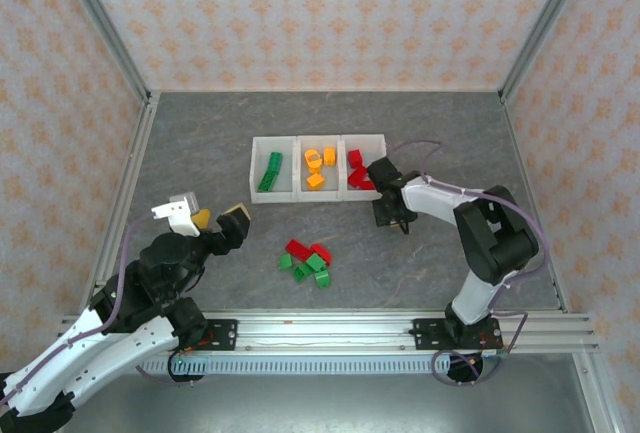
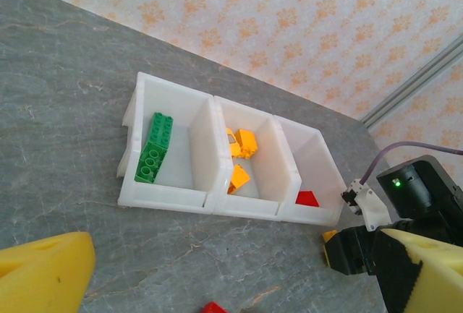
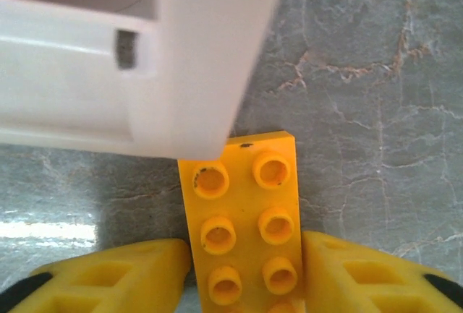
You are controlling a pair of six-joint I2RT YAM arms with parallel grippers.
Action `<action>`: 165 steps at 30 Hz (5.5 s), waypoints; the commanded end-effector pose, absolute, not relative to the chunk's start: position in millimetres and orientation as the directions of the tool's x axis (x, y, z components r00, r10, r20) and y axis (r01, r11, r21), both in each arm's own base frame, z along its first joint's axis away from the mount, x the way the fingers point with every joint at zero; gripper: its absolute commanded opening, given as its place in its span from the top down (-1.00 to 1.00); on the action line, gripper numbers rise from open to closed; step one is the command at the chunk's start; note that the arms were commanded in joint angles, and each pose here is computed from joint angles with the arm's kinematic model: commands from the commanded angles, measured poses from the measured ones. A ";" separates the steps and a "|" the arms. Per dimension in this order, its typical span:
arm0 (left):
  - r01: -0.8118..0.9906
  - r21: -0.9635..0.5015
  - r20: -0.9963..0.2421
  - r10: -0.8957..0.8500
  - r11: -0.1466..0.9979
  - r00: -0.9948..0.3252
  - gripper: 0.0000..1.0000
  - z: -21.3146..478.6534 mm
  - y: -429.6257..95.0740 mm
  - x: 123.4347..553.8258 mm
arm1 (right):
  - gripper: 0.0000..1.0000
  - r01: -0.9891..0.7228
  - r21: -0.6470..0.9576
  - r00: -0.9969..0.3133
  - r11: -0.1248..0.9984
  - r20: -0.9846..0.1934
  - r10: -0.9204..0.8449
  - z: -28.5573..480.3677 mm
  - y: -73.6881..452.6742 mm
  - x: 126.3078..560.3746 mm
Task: Sort the legos into containers by color
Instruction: Pick up the lego from the center of the table, then place the lego in the container, then pick up the lego from the middle-left of the table.
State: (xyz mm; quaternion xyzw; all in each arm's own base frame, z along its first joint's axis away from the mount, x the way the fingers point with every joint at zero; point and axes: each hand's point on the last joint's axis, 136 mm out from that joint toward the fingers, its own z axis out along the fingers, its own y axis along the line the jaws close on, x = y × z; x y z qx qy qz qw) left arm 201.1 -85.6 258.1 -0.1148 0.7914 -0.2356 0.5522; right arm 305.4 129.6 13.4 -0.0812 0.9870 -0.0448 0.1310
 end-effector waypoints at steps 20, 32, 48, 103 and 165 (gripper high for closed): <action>0.036 -0.455 -0.836 -0.413 0.890 -0.362 -0.99 248.3 -79.9 204.7 | 0.40 -0.237 0.308 -0.874 0.921 -0.482 -0.064 133.8 204.3 302.2; 0.026 -0.454 -0.834 -0.414 0.891 -0.366 -0.99 246.6 -79.4 205.2 | 0.39 -0.272 0.415 -0.827 0.868 -0.562 0.009 163.1 272.2 393.2; 0.044 -0.370 -0.804 -0.296 0.928 -0.516 -0.98 212.5 -110.0 215.4 | -0.37 -0.309 0.363 -0.838 0.879 -0.542 -0.071 143.5 289.2 414.2; -0.096 -0.149 -0.353 -0.144 0.984 -0.924 -0.82 31.8 -182.1 198.5 | -0.73 -0.271 0.329 -0.851 0.905 -0.520 -0.066 97.4 194.2 288.4; -0.168 -0.185 -0.403 -0.231 0.968 -0.886 0.42 29.3 -162.4 195.8 | -0.73 -0.247 0.315 -0.851 0.916 -0.522 -0.050 102.2 185.9 289.3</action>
